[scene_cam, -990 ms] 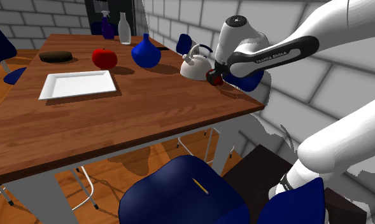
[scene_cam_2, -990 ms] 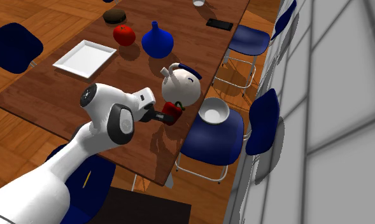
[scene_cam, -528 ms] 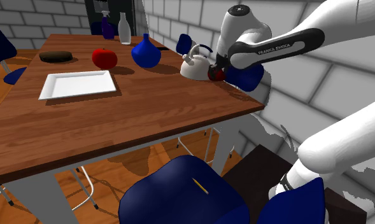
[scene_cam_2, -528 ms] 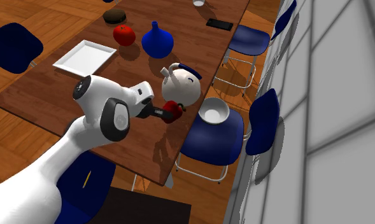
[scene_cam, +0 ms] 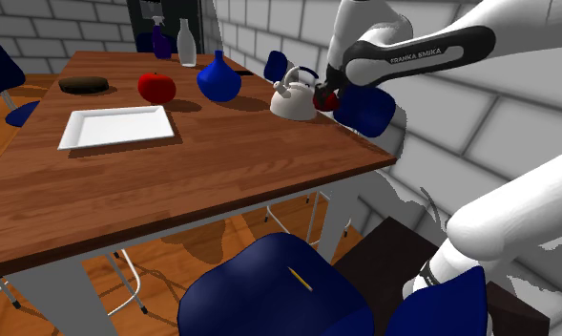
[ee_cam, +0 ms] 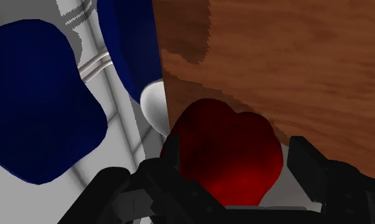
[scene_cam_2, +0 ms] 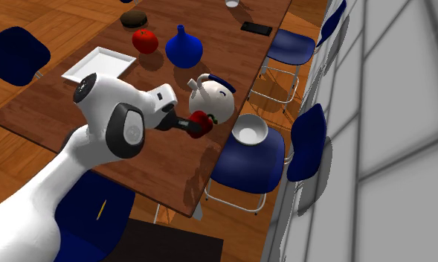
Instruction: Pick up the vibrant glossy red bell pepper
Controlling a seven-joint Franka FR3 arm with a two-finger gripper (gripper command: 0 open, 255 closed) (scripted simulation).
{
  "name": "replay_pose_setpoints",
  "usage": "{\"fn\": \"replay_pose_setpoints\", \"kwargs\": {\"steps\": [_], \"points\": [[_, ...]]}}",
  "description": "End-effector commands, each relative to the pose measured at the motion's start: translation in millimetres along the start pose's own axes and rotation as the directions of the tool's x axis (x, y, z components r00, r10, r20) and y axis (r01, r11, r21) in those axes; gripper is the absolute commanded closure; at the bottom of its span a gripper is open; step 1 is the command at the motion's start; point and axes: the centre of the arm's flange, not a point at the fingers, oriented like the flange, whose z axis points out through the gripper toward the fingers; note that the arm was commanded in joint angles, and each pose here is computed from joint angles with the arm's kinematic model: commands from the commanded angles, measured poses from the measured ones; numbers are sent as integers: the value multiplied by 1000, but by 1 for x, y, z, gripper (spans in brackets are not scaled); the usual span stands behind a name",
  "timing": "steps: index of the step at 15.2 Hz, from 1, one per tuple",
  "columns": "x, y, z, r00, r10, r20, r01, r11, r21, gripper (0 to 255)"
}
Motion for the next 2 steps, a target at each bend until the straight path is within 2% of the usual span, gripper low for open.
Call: {"fn": "replay_pose_setpoints", "kwargs": {"steps": [1, 2], "points": [[2, 3, -7, 1000, 0, 0, 0, 1000, 0, 255], [2, 3, -7, 1000, 0, 0, 0, 1000, 0, 255]]}}
